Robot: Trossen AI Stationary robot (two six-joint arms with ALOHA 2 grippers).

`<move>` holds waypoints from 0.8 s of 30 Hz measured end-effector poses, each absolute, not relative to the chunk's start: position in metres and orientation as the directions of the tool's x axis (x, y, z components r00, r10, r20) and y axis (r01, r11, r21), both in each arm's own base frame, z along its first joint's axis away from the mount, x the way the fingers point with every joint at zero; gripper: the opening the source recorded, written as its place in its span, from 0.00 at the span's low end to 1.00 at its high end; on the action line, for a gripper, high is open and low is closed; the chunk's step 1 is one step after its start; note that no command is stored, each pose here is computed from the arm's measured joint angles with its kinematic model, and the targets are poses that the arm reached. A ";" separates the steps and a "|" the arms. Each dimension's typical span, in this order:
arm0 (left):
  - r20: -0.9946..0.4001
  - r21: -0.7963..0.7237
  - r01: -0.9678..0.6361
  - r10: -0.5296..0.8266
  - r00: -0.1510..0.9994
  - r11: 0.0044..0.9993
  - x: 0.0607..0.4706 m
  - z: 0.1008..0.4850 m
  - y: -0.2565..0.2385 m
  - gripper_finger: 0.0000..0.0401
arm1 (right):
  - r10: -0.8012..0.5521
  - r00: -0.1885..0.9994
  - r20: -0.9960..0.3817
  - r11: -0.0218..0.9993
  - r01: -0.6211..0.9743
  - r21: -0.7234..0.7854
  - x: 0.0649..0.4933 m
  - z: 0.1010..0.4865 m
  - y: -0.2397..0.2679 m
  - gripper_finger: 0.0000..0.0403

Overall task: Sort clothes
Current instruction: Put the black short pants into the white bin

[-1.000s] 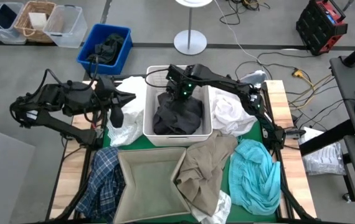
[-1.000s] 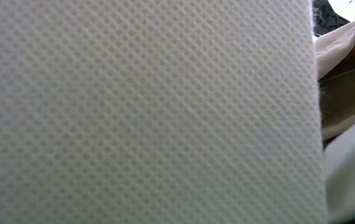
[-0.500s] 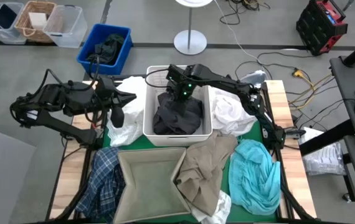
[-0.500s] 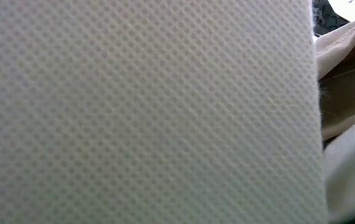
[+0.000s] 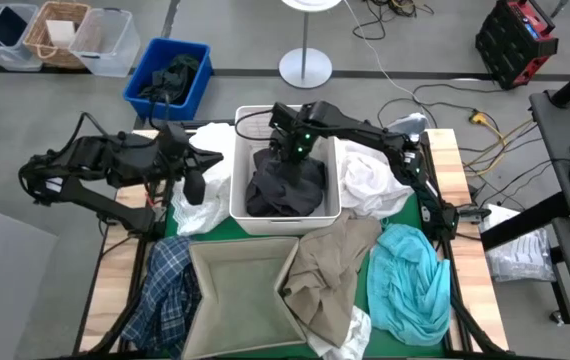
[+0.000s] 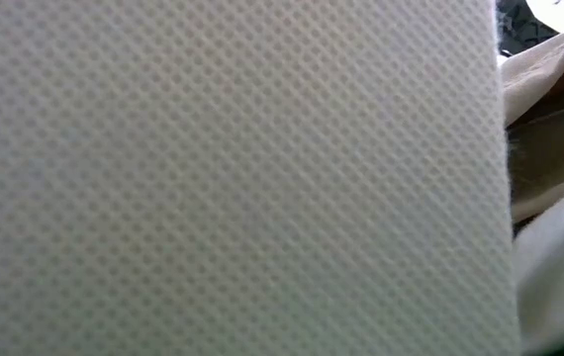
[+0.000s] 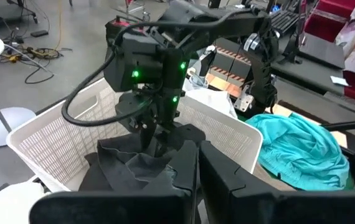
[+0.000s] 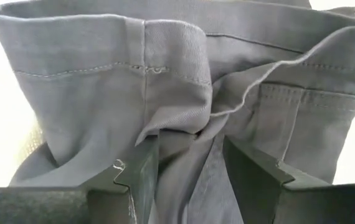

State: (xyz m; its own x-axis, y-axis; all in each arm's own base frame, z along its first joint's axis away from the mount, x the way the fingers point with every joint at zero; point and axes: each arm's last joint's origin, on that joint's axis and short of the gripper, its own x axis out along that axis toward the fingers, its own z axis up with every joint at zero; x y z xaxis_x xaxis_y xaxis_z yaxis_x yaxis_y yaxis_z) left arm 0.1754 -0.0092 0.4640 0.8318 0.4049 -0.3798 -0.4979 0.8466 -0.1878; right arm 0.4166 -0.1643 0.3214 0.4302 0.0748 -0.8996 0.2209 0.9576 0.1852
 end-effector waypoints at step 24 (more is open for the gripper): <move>-0.559 -0.083 -0.561 0.427 0.710 0.824 0.244 0.427 -0.012 0.00 | 0.078 0.451 -0.889 0.951 0.235 0.203 0.414 0.330 -0.160 0.42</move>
State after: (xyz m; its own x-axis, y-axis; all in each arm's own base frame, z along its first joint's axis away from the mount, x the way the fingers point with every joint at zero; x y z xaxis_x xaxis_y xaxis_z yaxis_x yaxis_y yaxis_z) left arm 0.2435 -0.0120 0.4265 0.7102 0.4273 -0.5595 -0.5611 0.8235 -0.0833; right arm 0.4142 -0.1598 0.3297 0.4510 0.0779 -0.8891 0.2353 0.9506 0.2026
